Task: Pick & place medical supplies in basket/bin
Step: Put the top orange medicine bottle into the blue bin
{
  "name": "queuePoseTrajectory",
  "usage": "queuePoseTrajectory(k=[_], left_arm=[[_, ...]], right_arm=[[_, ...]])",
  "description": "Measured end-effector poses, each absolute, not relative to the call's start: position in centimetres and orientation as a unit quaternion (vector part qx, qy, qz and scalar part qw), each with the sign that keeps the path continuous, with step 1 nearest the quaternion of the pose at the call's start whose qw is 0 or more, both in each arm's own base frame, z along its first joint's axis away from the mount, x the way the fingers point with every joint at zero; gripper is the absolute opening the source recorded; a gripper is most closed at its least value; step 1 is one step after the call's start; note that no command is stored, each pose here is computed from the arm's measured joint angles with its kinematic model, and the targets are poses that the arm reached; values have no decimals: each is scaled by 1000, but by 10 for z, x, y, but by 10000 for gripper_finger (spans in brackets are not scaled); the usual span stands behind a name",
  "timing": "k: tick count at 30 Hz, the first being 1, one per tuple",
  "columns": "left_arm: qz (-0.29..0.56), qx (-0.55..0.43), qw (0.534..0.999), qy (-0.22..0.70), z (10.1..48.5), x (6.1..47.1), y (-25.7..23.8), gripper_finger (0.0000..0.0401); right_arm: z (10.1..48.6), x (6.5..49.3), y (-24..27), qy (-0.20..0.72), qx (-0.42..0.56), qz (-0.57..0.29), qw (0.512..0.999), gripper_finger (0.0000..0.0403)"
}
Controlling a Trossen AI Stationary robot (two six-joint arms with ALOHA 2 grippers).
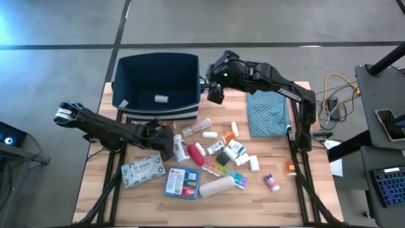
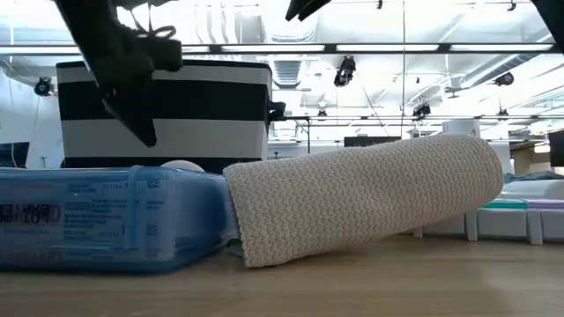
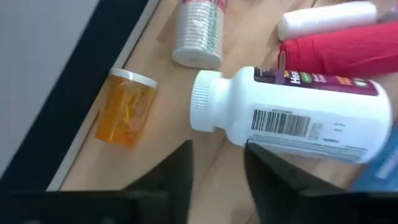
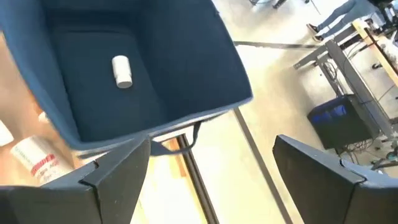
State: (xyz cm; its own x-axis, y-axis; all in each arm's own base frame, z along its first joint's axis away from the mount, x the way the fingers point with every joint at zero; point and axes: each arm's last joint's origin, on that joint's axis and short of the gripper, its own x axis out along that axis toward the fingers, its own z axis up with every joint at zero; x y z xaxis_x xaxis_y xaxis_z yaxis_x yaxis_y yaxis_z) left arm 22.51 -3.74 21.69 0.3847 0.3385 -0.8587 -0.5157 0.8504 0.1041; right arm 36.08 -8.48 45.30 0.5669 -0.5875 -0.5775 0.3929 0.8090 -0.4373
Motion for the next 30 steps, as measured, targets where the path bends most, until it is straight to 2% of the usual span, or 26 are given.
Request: queuePoseTrajectory(k=[5, 9, 14, 21, 30], left_arm=[[321, -18, 829, 458, 197, 216, -34, 220], [360, -4, 835, 416, 181, 213, -29, 258], [358, -26, 847, 393, 158, 208, -26, 264], [382, -15, 827, 413, 137, 193, -14, 262], [415, 3, 823, 388, 133, 194, 4, 262]], right_arm=[[455, 350, -82, 387, -113, -284, 870, 329], [451, 346, -80, 411, -101, -284, 860, 329], [447, 344, -77, 428, -97, -280, 854, 329], [442, 349, -71, 431, -98, -274, 854, 329], [405, 361, -73, 480, -100, -268, 829, 329]])
